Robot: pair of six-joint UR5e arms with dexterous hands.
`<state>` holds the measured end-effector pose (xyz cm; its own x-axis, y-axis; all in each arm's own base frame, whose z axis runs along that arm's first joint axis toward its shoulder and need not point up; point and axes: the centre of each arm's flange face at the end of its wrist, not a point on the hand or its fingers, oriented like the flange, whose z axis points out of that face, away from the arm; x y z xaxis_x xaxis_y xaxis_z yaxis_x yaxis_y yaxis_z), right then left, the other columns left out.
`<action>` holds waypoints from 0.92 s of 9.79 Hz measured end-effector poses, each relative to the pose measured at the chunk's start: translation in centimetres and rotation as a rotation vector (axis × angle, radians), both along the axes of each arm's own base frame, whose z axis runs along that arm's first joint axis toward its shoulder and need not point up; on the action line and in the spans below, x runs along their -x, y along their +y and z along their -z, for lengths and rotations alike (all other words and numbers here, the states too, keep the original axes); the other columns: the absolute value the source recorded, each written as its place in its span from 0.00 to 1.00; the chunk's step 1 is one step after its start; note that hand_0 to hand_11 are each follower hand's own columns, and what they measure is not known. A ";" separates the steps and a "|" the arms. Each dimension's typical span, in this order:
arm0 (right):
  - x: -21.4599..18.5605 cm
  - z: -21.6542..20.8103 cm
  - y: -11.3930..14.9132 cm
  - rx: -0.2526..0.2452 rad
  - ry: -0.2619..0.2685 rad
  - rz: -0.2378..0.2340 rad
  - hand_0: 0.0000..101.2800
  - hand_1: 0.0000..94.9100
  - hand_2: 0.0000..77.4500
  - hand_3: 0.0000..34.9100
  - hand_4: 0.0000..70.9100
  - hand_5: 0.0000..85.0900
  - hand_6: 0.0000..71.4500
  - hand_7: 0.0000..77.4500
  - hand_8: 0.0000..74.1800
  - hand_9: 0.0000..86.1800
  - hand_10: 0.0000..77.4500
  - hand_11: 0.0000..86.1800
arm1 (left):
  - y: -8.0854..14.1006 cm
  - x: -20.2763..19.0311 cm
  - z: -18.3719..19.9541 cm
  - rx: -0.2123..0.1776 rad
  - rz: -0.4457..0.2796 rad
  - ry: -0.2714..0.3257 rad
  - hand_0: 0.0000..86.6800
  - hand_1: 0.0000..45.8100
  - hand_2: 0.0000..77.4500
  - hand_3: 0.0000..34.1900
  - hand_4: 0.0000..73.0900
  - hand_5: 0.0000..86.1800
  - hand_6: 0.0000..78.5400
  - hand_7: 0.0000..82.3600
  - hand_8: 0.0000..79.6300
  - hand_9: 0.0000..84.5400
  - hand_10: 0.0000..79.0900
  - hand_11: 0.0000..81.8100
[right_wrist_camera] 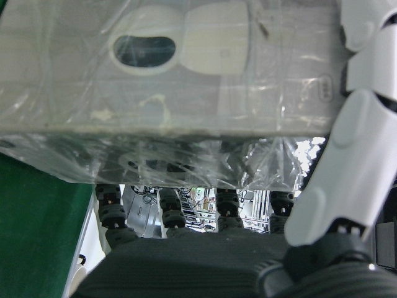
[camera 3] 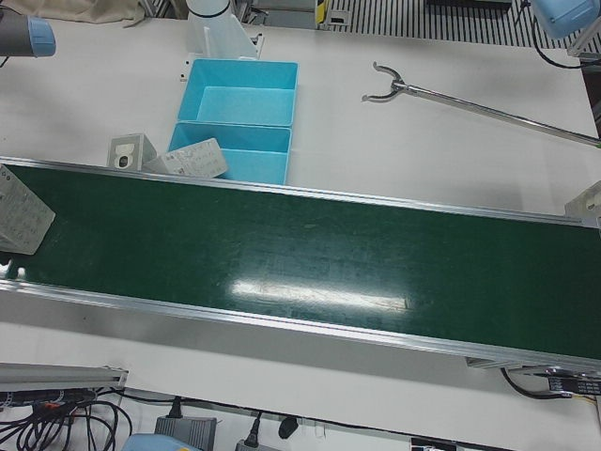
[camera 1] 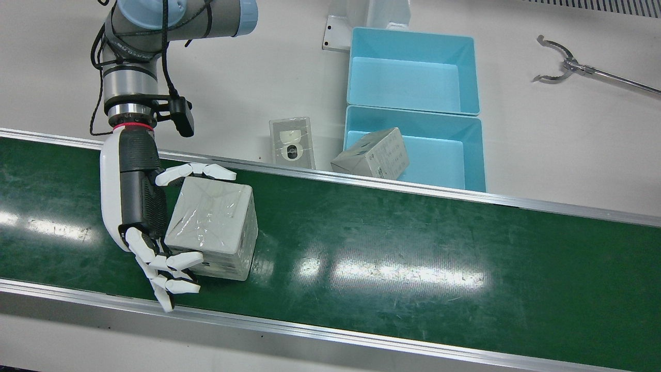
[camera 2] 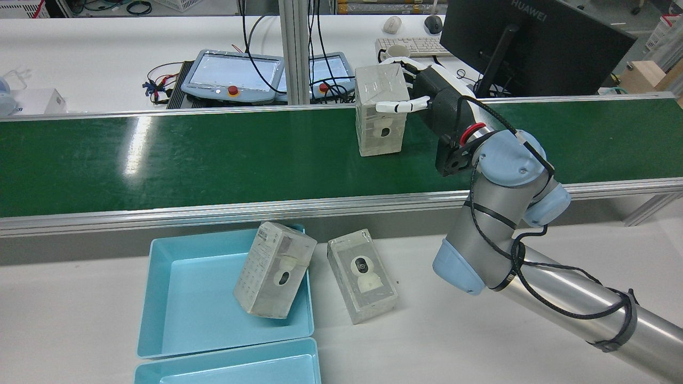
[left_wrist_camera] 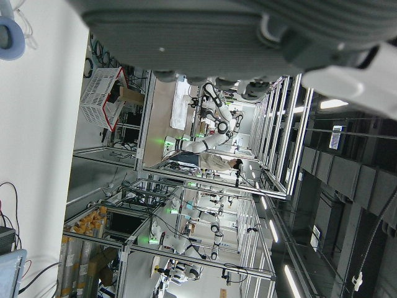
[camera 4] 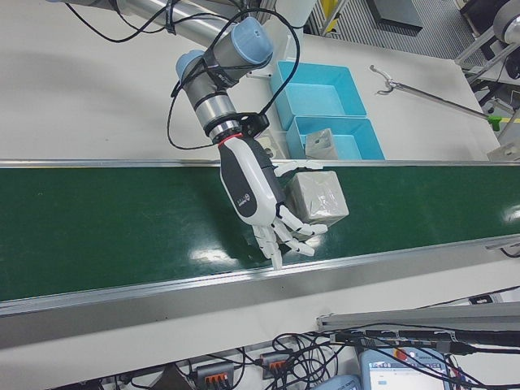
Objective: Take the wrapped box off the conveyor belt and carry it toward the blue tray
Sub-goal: 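Close the right hand fingers around the wrapped white box, then lift the wrapped box off the belt with the right hand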
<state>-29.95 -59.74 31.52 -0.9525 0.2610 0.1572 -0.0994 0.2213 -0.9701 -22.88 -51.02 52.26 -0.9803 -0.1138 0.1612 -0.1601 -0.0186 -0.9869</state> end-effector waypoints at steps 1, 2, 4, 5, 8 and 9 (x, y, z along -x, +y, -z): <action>0.0 0.0 0.0 0.000 -0.001 0.000 0.44 0.05 0.32 0.84 0.38 0.46 0.14 0.46 0.12 0.21 0.27 0.34 | 0.0 0.0 0.0 0.000 0.000 0.000 0.00 0.00 0.01 0.00 0.00 0.01 0.00 0.01 0.01 0.00 0.01 0.00; -0.1 0.2 0.0 -0.003 -0.005 -0.001 0.44 0.05 0.32 0.84 0.38 0.46 0.14 0.46 0.12 0.21 0.27 0.34 | 0.0 0.0 0.0 0.000 0.000 0.000 0.00 0.00 0.01 0.00 0.00 0.01 0.00 0.01 0.01 0.01 0.01 0.00; -0.4 1.2 0.1 -0.020 -0.021 -0.002 0.43 0.05 0.32 0.83 0.38 0.46 0.17 0.47 0.13 0.24 0.27 0.36 | 0.0 0.0 0.0 0.000 0.000 0.000 0.00 0.00 0.01 0.00 0.00 0.01 0.00 0.01 0.01 0.00 0.01 0.00; -0.5 2.2 0.3 -0.040 -0.039 -0.003 0.43 0.05 0.32 0.83 0.38 0.46 0.17 0.47 0.13 0.24 0.27 0.36 | 0.0 0.0 0.0 0.000 0.000 0.000 0.00 0.00 0.01 0.00 0.00 0.01 0.00 0.01 0.01 0.00 0.00 0.00; 0.2 6.2 2.7 -0.126 -0.123 0.025 0.40 0.04 0.32 0.85 0.37 0.47 0.21 0.54 0.14 0.24 0.27 0.36 | 0.0 0.0 0.0 0.000 0.000 0.000 0.00 0.00 0.01 0.00 0.00 0.01 0.00 0.01 0.01 0.00 0.00 0.00; 1.5 7.8 4.4 -0.153 -0.159 0.047 0.40 0.04 0.32 0.85 0.37 0.47 0.21 0.54 0.14 0.24 0.27 0.36 | 0.0 0.0 0.0 0.000 0.000 0.000 0.00 0.00 0.01 0.00 0.00 0.01 0.00 0.01 0.01 0.01 0.01 0.00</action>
